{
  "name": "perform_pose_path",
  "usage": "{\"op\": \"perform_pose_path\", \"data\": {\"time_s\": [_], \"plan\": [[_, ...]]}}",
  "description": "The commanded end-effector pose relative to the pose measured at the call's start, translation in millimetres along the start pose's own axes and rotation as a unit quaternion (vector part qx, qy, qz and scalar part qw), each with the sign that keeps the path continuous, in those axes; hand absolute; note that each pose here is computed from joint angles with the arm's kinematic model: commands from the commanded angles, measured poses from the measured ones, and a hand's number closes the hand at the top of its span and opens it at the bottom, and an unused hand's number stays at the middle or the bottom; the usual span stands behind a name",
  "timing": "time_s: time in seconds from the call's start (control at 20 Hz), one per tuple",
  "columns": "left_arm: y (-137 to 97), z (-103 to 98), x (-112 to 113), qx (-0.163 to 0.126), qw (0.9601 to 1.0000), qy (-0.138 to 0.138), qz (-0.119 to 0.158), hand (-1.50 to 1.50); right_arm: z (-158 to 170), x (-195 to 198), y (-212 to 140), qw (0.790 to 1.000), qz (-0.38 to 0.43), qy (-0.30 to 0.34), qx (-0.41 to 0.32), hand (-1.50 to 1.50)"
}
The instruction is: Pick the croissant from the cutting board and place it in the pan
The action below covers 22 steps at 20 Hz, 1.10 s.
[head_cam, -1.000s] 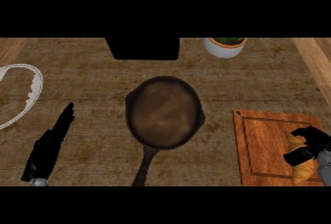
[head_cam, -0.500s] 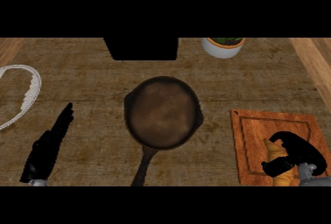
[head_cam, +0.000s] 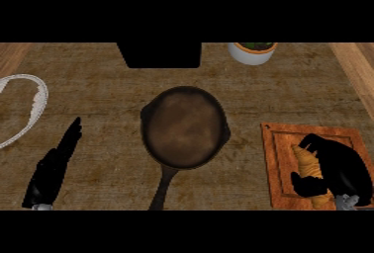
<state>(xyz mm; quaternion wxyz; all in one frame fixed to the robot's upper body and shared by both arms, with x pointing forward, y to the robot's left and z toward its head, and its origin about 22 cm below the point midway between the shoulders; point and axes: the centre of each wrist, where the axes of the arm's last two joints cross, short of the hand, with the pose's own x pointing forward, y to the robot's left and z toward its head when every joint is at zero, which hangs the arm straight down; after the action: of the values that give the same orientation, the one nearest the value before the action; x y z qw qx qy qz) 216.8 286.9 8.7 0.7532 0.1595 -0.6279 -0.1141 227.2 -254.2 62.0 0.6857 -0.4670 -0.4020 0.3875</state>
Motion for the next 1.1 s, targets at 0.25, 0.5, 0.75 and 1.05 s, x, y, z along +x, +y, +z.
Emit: {"op": "perform_pose_path", "data": {"time_s": [0.25, 0.5, 0.75, 1.05], "plan": [[-9.0, -6.0, -10.7, -0.004, 1.0, 0.001, -0.008, 0.0, 34.4, 60.6, -49.6, 0.962, -0.023, -0.169, -0.215, 1.5], [6.0, -11.7, 3.7, -0.007, 0.9999, -0.007, 0.004, 0.0, 33.7, 118.6, -57.8, 0.958, -0.068, -0.198, -0.198, 1.5], [-12.1, -10.2, 4.0, -0.011, 0.9999, -0.013, -0.001, 0.0, 22.5, 179.1, -59.6, 0.955, -0.111, -0.227, -0.153, 1.5], [-8.9, -1.3, 6.7, -0.01, 0.9999, -0.01, 0.004, 0.0, -29.0, 213.5, -15.2, 0.958, -0.16, -0.215, -0.105, 1.5]]}}
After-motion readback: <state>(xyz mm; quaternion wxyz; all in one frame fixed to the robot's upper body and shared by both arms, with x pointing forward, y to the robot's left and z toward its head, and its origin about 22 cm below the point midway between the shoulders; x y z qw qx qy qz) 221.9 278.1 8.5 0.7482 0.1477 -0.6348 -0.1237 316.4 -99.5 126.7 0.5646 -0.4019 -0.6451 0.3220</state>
